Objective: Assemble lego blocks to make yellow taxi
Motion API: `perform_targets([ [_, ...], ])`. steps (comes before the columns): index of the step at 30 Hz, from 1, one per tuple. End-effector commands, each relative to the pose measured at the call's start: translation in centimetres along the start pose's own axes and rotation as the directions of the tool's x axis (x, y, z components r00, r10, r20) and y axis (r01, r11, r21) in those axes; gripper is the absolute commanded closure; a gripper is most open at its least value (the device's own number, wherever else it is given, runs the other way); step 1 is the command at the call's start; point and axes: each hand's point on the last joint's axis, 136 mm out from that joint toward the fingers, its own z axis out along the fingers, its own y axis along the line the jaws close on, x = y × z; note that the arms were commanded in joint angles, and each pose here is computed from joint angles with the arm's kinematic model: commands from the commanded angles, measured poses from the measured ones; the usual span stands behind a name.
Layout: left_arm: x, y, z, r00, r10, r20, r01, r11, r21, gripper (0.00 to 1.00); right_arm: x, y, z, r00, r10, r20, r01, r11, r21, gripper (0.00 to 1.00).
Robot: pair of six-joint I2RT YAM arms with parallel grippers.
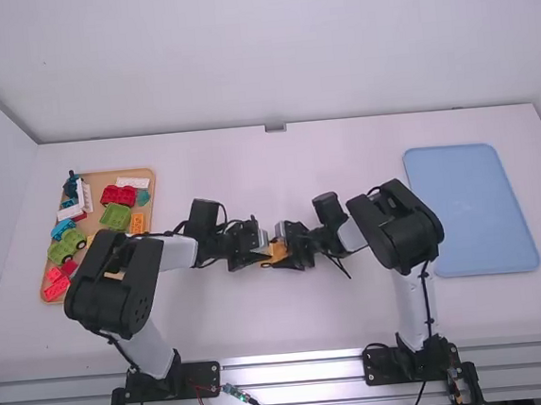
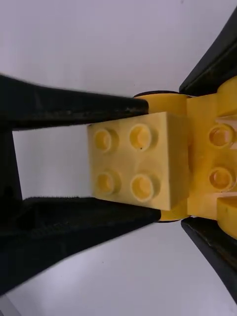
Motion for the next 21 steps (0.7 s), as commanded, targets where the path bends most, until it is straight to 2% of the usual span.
perform_targets([
  [1,-0.2,-0.1,0.1,1.000,0.009,0.011,-0.009,1.000,0.011,0.56,0.6,-0.2,0.2,1.000,0.018,-0.016,-0.018,1.000,0.003,0.39],
  [4,-0.2,-0.1,0.1,1.000,0.009,0.014,-0.010,1.000,0.012,0.49,0.6,-0.2,0.2,1.000,0.018,-0.016,-0.018,1.000,0.003,0.38],
  [12,-1.8,0.2,-0.6,0.995,0.034,0.092,-0.035,0.999,0.014,0.44,0.7,-0.2,0.2,1.000,0.020,-0.020,-0.020,1.000,0.005,0.37],
  [15,-2.2,0.6,-1.4,0.996,0.019,0.090,-0.020,1.000,0.005,0.46,0.7,-0.2,0.2,1.000,0.021,-0.020,-0.021,1.000,0.004,0.37],
  [16,-2.3,0.6,-1.6,0.996,0.011,0.088,-0.011,1.000,0.006,0.52,0.7,-0.2,0.2,1.000,0.020,-0.020,-0.020,1.000,0.004,0.37],
  [18,-2.3,0.6,-2.1,0.997,-0.011,0.080,0.010,1.000,0.008,0.86,0.7,-0.2,0.2,1.000,0.024,-0.020,-0.024,1.000,0.004,0.37],
  [20,-2.4,0.7,-2.5,0.997,-0.019,0.078,0.019,1.000,0.004,0.98,0.7,-0.2,0.2,1.000,0.023,-0.019,-0.023,1.000,0.004,0.37],
  [21,-2.4,0.8,-2.6,0.997,-0.019,0.078,0.019,1.000,0.000,0.98,0.7,-0.2,0.2,1.000,0.023,-0.020,-0.023,1.000,0.004,0.37],
])
